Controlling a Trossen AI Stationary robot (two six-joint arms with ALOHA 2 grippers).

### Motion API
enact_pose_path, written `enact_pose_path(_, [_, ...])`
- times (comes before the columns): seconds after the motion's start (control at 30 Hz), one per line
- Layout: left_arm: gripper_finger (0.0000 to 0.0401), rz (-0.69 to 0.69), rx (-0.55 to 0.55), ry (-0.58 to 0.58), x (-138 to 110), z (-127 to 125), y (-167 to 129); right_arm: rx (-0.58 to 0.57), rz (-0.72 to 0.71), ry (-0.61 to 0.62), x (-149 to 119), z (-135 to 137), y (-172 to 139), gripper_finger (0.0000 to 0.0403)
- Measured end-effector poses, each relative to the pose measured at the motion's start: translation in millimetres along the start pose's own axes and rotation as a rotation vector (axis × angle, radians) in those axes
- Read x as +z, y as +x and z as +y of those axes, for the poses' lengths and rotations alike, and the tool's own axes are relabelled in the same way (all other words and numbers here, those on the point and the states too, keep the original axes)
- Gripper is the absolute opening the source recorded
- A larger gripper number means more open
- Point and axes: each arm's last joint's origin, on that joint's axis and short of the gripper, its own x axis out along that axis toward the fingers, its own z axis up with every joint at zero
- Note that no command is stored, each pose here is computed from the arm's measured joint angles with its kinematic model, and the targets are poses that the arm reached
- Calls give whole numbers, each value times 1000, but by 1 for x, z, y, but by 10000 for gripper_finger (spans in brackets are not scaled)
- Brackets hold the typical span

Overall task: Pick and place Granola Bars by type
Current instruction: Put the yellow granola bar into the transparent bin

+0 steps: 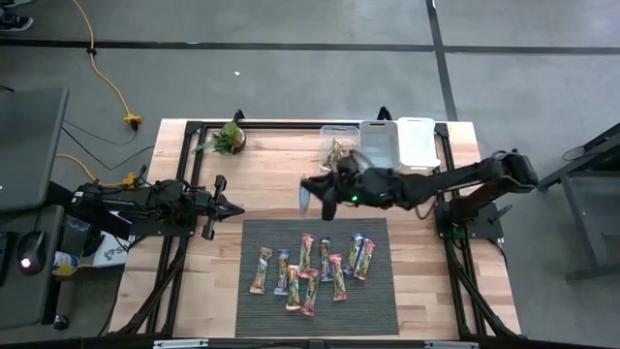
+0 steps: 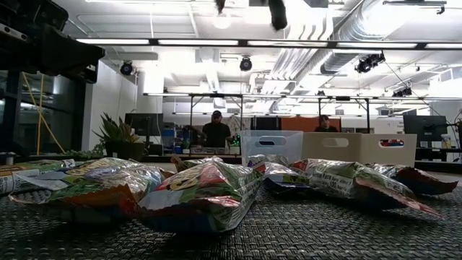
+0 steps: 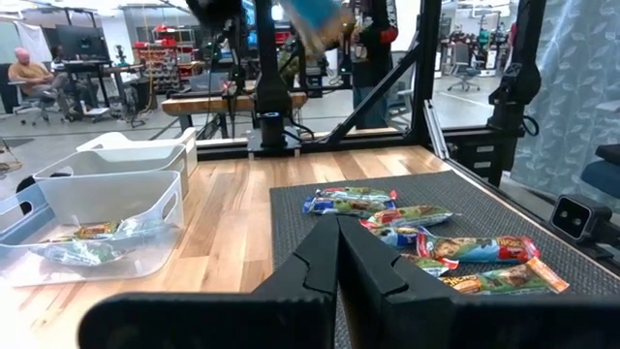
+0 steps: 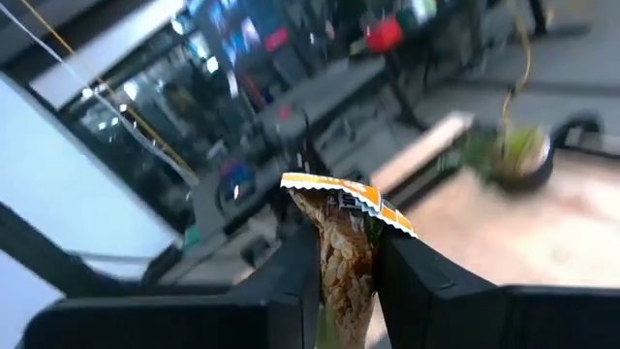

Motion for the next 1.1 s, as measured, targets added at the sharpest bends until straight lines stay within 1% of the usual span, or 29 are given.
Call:
enact_pose_path(0.13, [1, 0, -1, 0, 0, 0, 0, -11, -106, -60, 27, 7, -21, 71])
enact_pose_path(0.27, [1, 0, -1, 0, 0, 0, 0, -37, -185, -143, 46, 11, -38, 71])
enact_pose_path(0.37, [1, 0, -1, 0, 0, 0, 0, -66, -252, -180, 58, 13, -47, 71])
enact_pose_path(0.5, [1, 0, -1, 0, 0, 0, 0, -89, -335, -221, 69, 13, -52, 71])
enact_pose_path(0.67, [1, 0, -1, 0, 0, 0, 0, -101, -412, -225, 81, 7, -51, 71])
enact_pose_path(0.8, [1, 0, -1, 0, 0, 0, 0, -93, -442, -227, 90, -1, -49, 71])
enact_pose_path(0.9, [1, 0, -1, 0, 0, 0, 0, -108, -453, -255, 104, 0, -47, 71])
enact_pose_path(1.0, [1, 0, -1, 0, 0, 0, 0, -168, -429, -312, 124, 4, -42, 71])
enact_pose_path(1.1, [1, 0, -1, 0, 0, 0, 0, -273, -365, -363, 145, 7, -31, 71])
